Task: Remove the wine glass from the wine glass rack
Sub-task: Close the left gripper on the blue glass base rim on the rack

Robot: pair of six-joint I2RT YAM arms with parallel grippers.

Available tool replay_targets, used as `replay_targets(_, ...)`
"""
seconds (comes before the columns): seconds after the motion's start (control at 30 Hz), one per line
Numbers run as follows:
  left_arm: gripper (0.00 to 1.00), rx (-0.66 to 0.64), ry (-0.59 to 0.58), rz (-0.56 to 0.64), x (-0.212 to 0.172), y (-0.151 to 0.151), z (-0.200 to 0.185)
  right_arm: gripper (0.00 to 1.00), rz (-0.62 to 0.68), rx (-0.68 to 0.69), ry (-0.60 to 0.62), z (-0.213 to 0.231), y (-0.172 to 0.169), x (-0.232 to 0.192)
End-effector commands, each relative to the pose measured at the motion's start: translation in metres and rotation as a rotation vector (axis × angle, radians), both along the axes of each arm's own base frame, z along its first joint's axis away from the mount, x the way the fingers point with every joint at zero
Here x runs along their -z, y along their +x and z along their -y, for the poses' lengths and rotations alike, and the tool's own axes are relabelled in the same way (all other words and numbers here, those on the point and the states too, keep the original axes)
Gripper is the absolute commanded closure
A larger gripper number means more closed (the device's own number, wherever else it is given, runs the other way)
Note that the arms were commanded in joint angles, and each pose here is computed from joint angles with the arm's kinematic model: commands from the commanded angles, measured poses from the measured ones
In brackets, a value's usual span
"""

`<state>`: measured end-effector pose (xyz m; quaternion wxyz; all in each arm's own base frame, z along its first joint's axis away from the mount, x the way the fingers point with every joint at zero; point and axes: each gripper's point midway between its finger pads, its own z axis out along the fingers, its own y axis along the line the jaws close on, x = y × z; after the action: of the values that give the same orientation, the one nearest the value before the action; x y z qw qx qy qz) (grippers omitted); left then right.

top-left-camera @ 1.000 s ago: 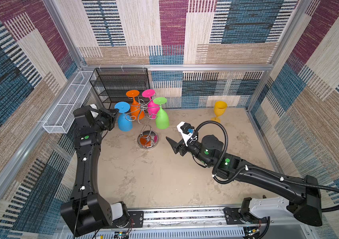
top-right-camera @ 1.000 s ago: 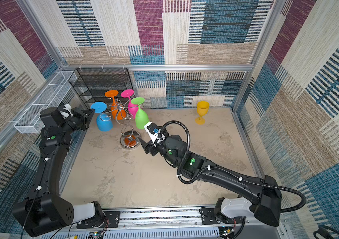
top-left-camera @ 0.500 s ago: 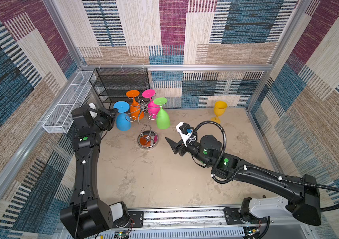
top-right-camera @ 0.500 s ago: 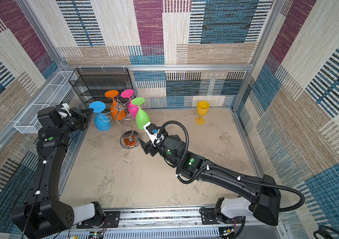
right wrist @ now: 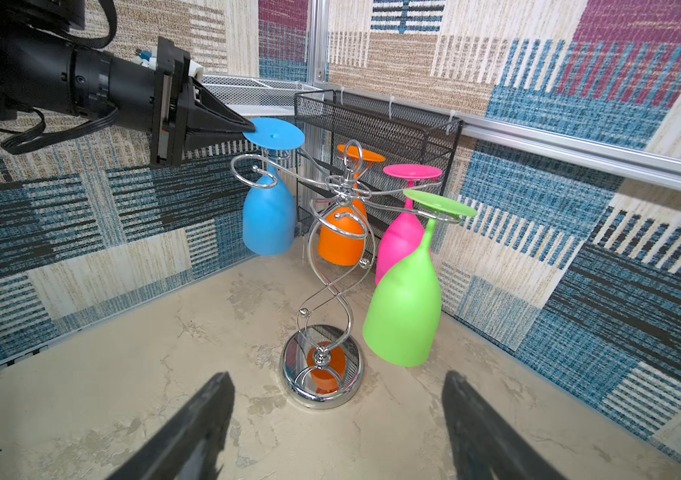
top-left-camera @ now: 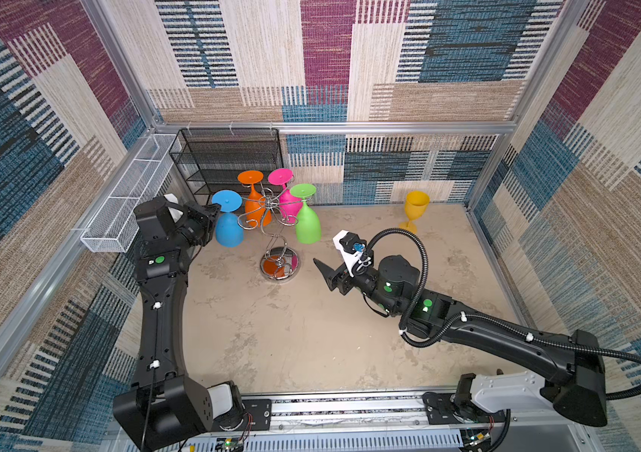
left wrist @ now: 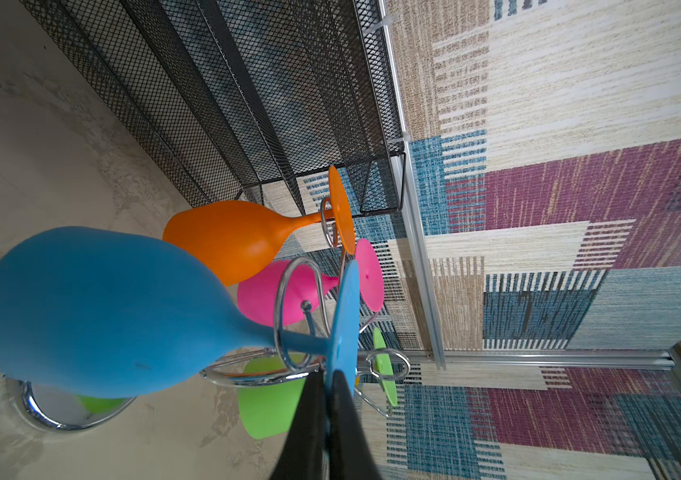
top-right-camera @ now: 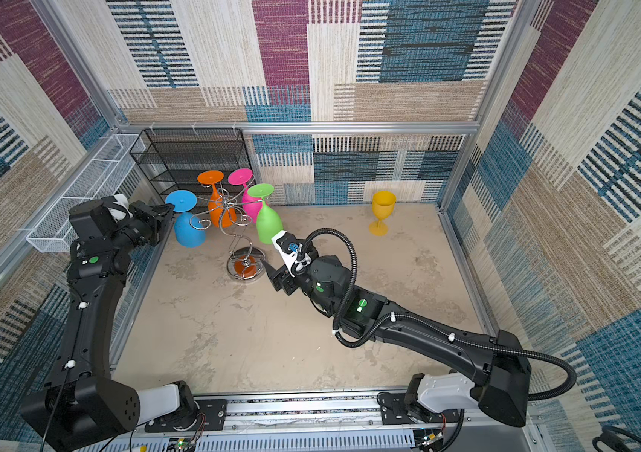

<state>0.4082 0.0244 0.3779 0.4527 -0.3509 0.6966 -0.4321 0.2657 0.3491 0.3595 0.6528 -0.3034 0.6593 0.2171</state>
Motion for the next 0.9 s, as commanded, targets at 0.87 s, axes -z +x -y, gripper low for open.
replay_targets(0.87,1.00,0.110,0.014,0.069,-0.020,0.032,0.026,0.20,0.017,0.024,0.012,0.004,0.002,-0.007)
